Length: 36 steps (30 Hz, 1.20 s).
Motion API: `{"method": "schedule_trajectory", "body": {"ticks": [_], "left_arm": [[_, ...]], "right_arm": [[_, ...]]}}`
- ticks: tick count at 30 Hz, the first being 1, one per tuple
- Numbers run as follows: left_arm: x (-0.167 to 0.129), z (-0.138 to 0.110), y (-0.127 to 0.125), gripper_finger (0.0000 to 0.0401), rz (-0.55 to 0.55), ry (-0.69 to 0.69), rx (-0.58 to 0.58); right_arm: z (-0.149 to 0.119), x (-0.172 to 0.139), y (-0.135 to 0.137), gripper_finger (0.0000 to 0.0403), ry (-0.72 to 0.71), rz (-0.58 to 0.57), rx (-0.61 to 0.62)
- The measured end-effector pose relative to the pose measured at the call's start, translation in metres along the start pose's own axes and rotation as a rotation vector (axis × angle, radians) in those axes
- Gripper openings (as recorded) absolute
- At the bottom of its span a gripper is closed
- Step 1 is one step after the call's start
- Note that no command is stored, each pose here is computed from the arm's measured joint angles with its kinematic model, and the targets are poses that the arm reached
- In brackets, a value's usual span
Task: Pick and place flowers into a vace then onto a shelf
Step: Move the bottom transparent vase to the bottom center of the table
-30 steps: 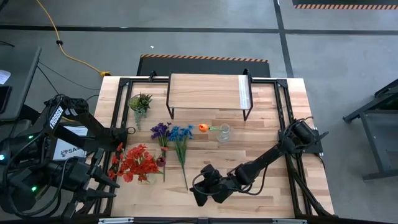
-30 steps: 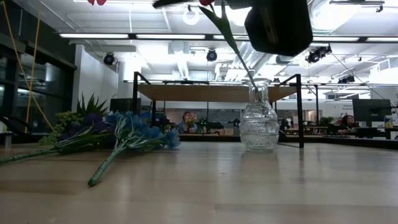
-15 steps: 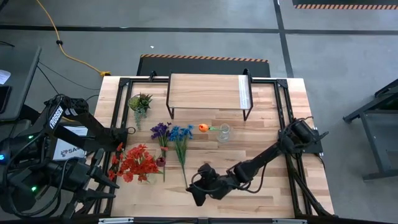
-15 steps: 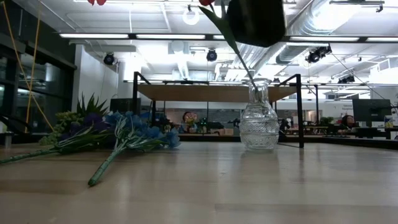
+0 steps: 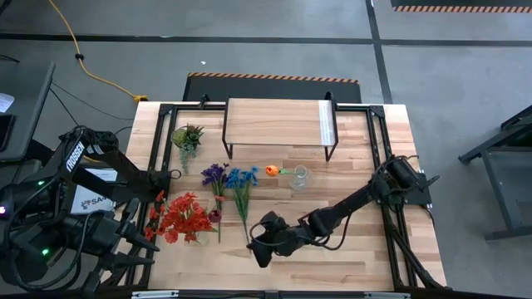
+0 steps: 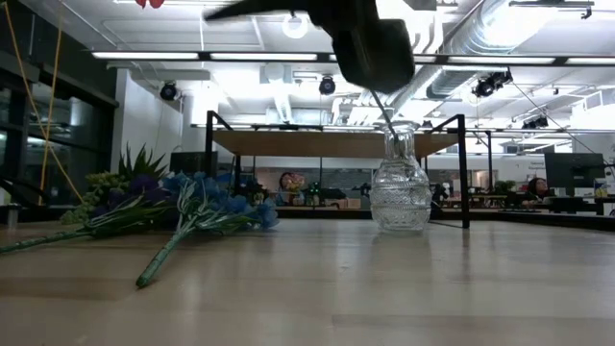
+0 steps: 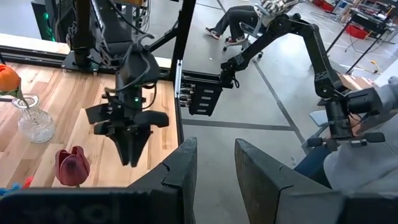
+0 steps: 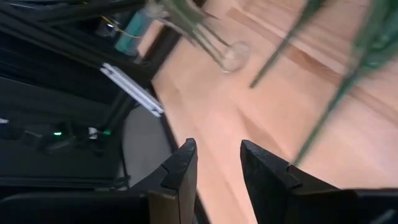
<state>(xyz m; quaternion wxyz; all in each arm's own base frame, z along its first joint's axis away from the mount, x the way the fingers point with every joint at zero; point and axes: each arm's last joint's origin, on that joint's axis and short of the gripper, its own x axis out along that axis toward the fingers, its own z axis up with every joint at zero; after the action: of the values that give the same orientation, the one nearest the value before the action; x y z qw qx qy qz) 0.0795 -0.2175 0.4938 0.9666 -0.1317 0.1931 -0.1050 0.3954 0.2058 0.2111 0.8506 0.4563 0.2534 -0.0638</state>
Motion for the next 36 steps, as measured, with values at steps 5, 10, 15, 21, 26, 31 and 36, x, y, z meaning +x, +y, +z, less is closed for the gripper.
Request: {"method": "schedule_trajectory", "body": {"ticks": [5, 10, 15, 21, 26, 31, 36], "left_arm": [[0.0, 0.0, 0.0, 0.0143, 0.0, 0.0, 0.0], [0.0, 0.0, 0.0, 0.0143, 0.002, -0.002, 0.0], [0.0, 0.0, 0.0, 0.0143, 0.002, -0.003, 0.0], [0.0, 0.0, 0.0, 0.0143, 0.002, -0.003, -0.001], [0.0, 0.001, -0.001, 0.0143, -0.002, -0.006, -0.015], [0.0, 0.0, 0.0, 0.0143, -0.001, -0.005, -0.037], [0.0, 0.0, 0.0, 0.0143, -0.01, 0.009, -0.038]], "right_arm": [[0.0, 0.001, -0.009, 0.0114, 0.053, -0.072, 0.013], [-0.006, 0.01, -0.016, 0.0114, 0.08, -0.077, 0.033], [-0.017, 0.024, -0.024, 0.0114, 0.156, -0.053, 0.065], [-0.02, 0.027, -0.028, 0.0114, 0.153, -0.071, 0.077], [-0.018, 0.027, -0.026, 0.0114, 0.126, -0.054, 0.083], [-0.017, 0.028, -0.023, 0.0114, 0.109, -0.029, 0.087], [-0.015, 0.028, -0.02, 0.0114, 0.062, -0.012, 0.094]]}}
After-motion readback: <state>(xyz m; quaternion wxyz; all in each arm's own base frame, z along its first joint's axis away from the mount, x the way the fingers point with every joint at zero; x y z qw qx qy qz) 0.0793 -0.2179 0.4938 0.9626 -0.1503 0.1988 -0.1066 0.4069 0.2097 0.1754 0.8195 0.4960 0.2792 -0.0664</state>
